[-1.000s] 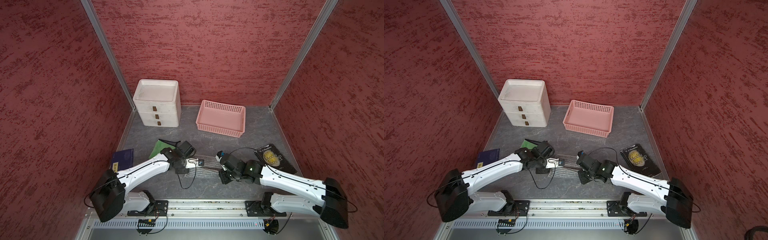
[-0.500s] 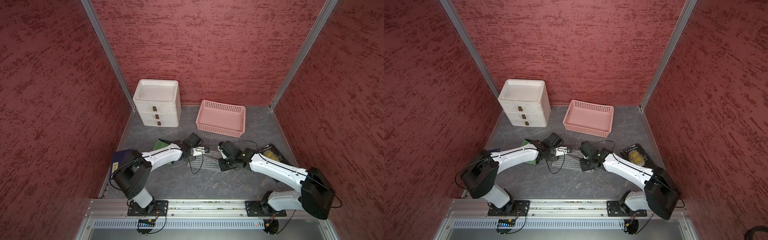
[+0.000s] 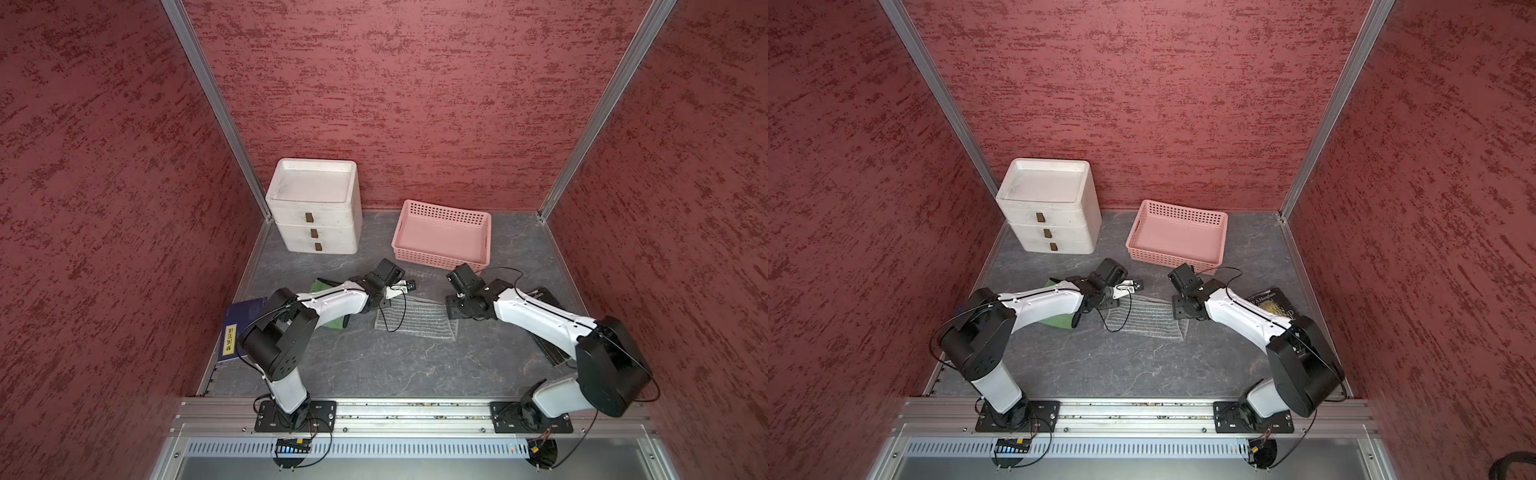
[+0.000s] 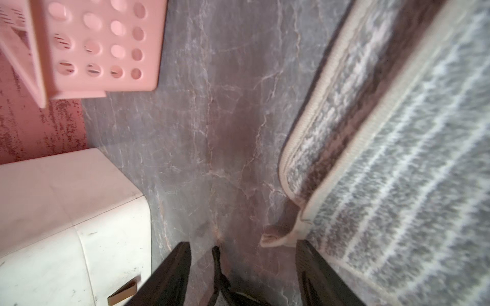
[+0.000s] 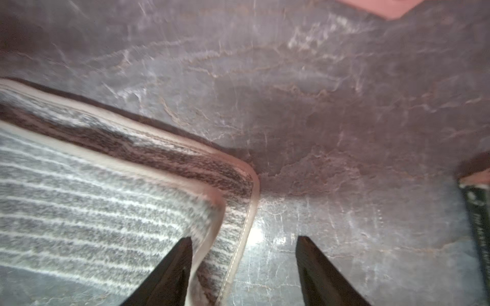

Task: Fold the square dishcloth
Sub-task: Fold the cleaning item at the center of the board.

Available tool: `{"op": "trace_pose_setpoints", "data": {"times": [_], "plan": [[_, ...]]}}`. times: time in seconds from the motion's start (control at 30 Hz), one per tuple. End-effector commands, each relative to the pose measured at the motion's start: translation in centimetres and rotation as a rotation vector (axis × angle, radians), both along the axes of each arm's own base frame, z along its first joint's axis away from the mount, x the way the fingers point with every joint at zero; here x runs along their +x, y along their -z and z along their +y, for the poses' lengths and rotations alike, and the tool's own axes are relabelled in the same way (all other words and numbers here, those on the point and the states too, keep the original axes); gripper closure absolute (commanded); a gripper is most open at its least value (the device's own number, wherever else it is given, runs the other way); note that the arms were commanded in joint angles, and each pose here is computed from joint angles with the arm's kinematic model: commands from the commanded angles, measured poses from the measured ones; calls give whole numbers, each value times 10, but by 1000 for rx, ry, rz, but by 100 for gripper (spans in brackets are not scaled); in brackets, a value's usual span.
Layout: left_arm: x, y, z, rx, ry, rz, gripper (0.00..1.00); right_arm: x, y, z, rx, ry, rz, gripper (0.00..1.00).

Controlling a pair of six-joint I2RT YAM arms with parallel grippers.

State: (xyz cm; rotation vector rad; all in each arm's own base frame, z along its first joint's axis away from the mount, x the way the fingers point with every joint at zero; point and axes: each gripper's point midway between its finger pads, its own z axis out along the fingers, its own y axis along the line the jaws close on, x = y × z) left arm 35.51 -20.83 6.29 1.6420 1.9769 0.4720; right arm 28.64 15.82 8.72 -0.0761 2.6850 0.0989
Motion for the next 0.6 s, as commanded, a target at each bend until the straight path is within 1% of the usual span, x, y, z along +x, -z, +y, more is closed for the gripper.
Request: {"op": "trace_pose_setpoints", "data": {"times": [0.0, 0.1, 0.17, 0.23, 0.3, 0.33, 0.37, 0.43, 0.5, 0.53, 0.57], "plan": [[-6, -18, -1, -50, -8, 4, 32, 9, -25, -16, -6, 90, -125, 29], [-22, -23, -2, -58, 4, 28, 32, 5, -29, -19, 3, 97, -135, 31], [-40, -22, -8, -74, 27, 77, 32, 1, -27, -13, 33, 86, -108, 38], [-60, -16, -17, -105, 48, 149, 32, -6, -21, 15, 154, 18, -38, 45], [-69, -9, -22, -125, 49, 198, 32, -13, -13, 44, 279, -47, 33, 49], [-69, -5, -23, -128, 43, 206, 32, -13, -10, 54, 323, -64, 51, 49], [-69, -1, -24, -122, 38, 215, 32, -10, -6, 60, 340, -72, 57, 48], [-64, 8, -24, -106, 27, 213, 33, -5, 9, 56, 306, -43, 78, 47], [-61, 18, -24, -87, 16, 217, 33, 2, 32, 39, 244, 15, 114, 52], [-58, 23, -23, -74, 12, 211, 33, 2, 41, 30, 206, 39, 125, 57], [-56, 28, -22, -59, 14, 203, 33, 1, 49, 19, 147, 61, 131, 60]]}}
